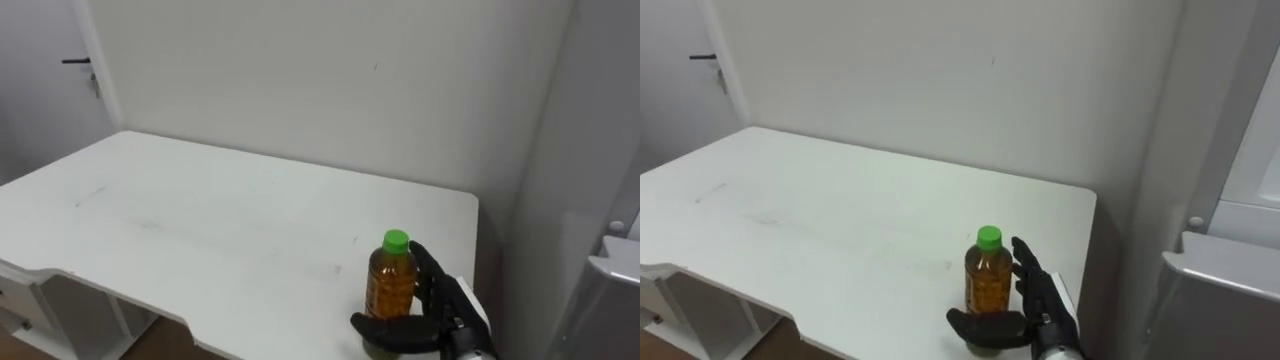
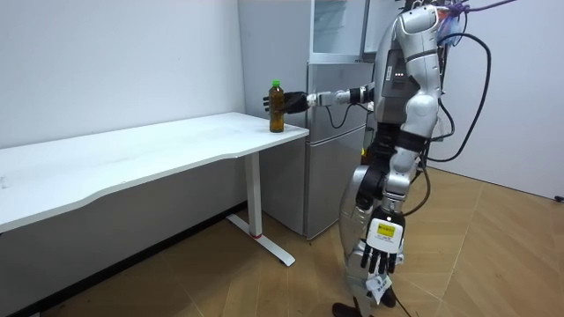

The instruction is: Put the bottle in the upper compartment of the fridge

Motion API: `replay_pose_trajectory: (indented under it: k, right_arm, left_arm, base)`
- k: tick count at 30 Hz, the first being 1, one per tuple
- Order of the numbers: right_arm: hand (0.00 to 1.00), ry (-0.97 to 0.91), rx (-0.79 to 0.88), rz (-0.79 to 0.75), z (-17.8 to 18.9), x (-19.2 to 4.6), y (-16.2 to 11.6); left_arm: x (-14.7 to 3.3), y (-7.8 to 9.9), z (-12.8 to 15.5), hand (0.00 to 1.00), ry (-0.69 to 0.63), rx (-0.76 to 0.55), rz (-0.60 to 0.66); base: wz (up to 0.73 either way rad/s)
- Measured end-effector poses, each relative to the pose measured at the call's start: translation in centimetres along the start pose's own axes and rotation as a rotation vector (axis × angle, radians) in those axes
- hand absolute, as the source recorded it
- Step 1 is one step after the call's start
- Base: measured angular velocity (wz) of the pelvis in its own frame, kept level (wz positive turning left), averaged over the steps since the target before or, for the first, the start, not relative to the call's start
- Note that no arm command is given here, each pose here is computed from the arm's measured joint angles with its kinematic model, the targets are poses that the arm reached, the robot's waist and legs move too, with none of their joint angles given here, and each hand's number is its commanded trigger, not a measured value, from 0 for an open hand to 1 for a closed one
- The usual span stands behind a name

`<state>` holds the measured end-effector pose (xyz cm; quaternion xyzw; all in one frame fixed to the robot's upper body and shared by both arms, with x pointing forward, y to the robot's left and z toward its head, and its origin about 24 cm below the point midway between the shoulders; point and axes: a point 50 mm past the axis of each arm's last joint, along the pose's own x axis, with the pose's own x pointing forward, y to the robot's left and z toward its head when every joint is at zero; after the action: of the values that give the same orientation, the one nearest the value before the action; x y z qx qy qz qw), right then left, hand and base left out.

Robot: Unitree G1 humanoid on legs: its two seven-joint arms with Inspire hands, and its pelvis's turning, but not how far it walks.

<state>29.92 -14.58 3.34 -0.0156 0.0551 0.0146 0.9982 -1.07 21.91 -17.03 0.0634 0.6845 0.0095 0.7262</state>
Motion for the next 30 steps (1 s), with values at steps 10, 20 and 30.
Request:
replay_pose_trajectory:
  k: [10,20,30]
  right_arm:
    - [0.0,0.007,-0.025,-0.002,0.1,0.6,-0.2]
    - [0.0,0.059,-0.069,-0.074,-0.6,1.5,-1.6]
    - [0.0,0.096,-0.026,-0.146,-0.3,2.9,-2.3]
  left_arm:
    - [-0.1,-0.6,-0.7,0.0,0.008,0.035,-0.04]
    - [-0.2,-0.6,-0.8,0.0,0.012,0.047,-0.044]
    - [-0.3,-0.2,0.4,0.0,-0.038,0.056,-0.034]
  base:
    - [0.01]
    - [0.06]
    - [0.01]
